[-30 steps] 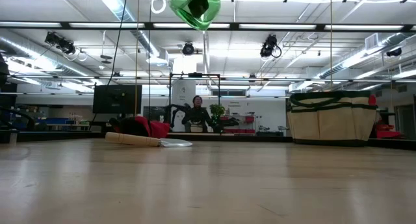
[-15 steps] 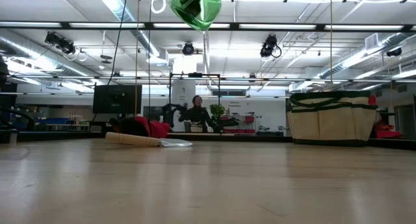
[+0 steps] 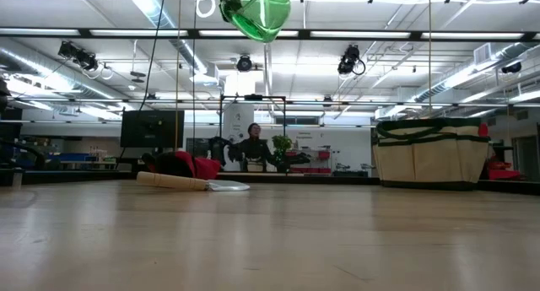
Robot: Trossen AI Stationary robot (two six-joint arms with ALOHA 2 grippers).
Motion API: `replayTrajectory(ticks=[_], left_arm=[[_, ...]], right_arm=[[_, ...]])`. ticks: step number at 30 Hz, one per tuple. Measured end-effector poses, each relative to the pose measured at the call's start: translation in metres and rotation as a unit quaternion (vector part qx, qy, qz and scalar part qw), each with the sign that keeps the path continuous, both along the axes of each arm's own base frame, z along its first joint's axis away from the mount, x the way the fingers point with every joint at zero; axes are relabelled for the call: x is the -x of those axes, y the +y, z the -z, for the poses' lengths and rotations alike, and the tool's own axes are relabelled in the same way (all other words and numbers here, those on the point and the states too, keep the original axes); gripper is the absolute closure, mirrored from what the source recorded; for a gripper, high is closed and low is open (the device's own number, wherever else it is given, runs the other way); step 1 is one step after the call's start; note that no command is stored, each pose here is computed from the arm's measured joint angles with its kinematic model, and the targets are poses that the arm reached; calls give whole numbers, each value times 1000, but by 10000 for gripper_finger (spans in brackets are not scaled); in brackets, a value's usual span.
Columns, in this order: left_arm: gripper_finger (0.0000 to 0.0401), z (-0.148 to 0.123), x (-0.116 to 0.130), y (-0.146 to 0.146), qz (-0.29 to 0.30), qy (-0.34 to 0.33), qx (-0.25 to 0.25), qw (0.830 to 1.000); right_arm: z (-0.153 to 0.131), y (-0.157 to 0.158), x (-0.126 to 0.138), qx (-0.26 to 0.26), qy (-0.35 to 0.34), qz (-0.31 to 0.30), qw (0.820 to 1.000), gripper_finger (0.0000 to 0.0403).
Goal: Pick & Place Garden tools in Gardening bag
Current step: Put the green spray bottle into the gardening bag
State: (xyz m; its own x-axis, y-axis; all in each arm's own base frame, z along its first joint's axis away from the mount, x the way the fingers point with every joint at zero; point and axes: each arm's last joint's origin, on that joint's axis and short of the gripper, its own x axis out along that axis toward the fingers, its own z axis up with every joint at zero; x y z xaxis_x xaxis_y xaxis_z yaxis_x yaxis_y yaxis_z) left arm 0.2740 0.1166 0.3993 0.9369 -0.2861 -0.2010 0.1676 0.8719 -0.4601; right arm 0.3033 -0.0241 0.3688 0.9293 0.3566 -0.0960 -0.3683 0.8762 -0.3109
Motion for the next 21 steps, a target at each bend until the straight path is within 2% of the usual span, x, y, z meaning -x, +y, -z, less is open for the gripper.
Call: replayTrajectory(ticks=[5, 9, 13, 21], left_arm=[[153, -7, 7, 0, -54, -14, -57, 997], [153, -10, 9, 0, -82, -18, -82, 993], [153, -9, 9, 0, -83, -16, -80, 993], [153, -9, 6, -7, -71, -20, -103, 992]], right_arm=[[0, -2, 0, -22, 11, 14, 1000, 339], [3, -7, -1, -42, 28, 92, 994, 339], [5, -10, -1, -45, 40, 150, 987, 340], [9, -13, 0, -50, 62, 200, 977, 340]])
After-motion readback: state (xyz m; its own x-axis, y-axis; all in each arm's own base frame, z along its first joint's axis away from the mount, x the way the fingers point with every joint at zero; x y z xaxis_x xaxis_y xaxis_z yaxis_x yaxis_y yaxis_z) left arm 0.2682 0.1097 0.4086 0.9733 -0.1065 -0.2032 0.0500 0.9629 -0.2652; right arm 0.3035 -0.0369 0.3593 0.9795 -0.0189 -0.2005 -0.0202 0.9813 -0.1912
